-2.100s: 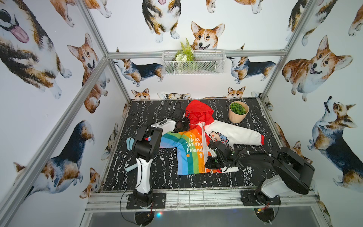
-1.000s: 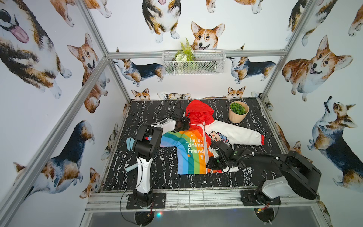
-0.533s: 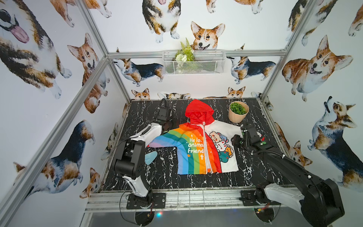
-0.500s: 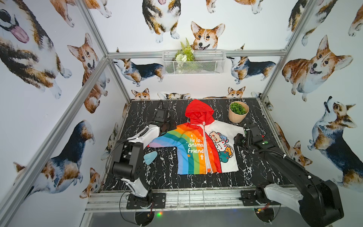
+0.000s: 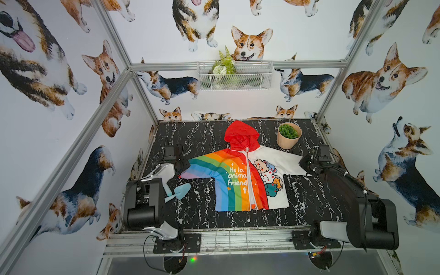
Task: Unzip the jacket
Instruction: Smooth out the jacket at the center of the board.
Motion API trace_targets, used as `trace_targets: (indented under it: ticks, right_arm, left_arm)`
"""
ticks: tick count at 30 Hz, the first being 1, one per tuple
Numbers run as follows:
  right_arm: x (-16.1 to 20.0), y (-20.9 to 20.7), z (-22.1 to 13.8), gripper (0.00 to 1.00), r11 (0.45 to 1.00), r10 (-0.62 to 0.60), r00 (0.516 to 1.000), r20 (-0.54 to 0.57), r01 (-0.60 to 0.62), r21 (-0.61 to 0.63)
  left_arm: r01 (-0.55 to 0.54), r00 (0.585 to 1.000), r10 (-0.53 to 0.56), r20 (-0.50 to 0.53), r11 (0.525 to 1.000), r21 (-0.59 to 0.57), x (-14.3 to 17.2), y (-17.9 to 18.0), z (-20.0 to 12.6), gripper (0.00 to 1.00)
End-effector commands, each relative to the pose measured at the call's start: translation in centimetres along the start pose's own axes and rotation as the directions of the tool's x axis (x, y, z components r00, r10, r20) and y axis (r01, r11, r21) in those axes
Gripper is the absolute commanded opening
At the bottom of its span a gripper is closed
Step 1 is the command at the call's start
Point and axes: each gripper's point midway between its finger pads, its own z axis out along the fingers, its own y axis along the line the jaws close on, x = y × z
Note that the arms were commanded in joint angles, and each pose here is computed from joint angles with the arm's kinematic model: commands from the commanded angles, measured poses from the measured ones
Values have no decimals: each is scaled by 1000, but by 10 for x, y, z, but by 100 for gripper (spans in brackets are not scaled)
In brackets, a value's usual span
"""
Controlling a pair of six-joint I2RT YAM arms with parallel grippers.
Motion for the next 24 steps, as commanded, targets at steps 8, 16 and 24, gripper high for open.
trace_targets:
  ticks: [8,16,24]
  right_arm:
    - [-31,-9,33,24,994,110,994,-29,-110,11]
    - [-34,-33,60,23,984,115,992,-57,-106,141]
    - [-30,-48,85,20,977,146,980,-135,-121,177]
  left_arm:
    - [2,1000,-1,-31,1000,6,-18,-11,29,39]
    - [17,996,-23,-82,998,-66,-12,5,41,40]
    - [50,992,-63,-107,992,-118,-9,17,45,40]
